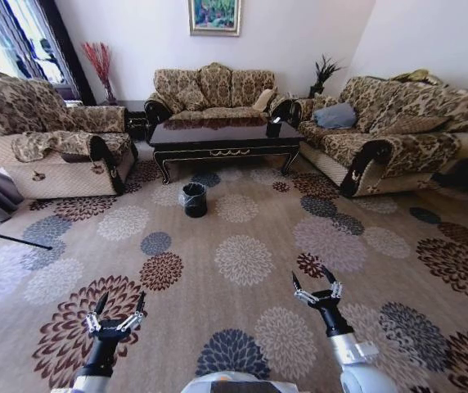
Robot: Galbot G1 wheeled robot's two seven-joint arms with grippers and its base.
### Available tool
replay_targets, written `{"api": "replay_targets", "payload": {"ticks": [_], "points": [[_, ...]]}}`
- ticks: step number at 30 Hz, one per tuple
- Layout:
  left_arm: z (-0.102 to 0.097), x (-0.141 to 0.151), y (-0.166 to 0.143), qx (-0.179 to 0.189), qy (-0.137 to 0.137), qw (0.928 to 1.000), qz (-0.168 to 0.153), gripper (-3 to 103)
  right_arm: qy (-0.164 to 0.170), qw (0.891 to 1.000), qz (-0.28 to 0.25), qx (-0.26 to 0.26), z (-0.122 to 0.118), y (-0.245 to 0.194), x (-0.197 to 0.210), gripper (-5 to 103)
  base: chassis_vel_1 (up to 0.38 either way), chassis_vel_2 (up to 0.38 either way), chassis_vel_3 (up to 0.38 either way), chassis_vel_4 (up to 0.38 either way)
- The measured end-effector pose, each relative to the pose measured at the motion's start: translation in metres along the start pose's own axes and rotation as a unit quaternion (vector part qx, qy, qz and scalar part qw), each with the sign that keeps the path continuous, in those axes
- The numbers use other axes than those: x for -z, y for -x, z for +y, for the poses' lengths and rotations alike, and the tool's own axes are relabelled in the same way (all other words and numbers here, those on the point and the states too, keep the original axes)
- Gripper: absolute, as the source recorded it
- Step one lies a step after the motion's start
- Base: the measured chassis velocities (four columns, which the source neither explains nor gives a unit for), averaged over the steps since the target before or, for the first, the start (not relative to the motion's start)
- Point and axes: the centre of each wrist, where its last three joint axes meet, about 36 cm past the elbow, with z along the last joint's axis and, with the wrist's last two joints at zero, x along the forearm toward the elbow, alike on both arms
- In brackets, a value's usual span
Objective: Move to the front of the table and pick up the trash from the floor, then place it into the trash bin.
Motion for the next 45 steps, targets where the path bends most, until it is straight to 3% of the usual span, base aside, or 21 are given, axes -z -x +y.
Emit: {"api": "replay_targets", "payload": {"ticks": [45], "points": [[0.0000, 0.0000, 0.0000, 0.000, 0.000, 1.0000, 0.000, 100, 0.000, 1.000, 0.000, 0.000, 0.0000, 0.0000, 0.0000, 100, -0.022, -0.028, -0.025, -0.022]]}}
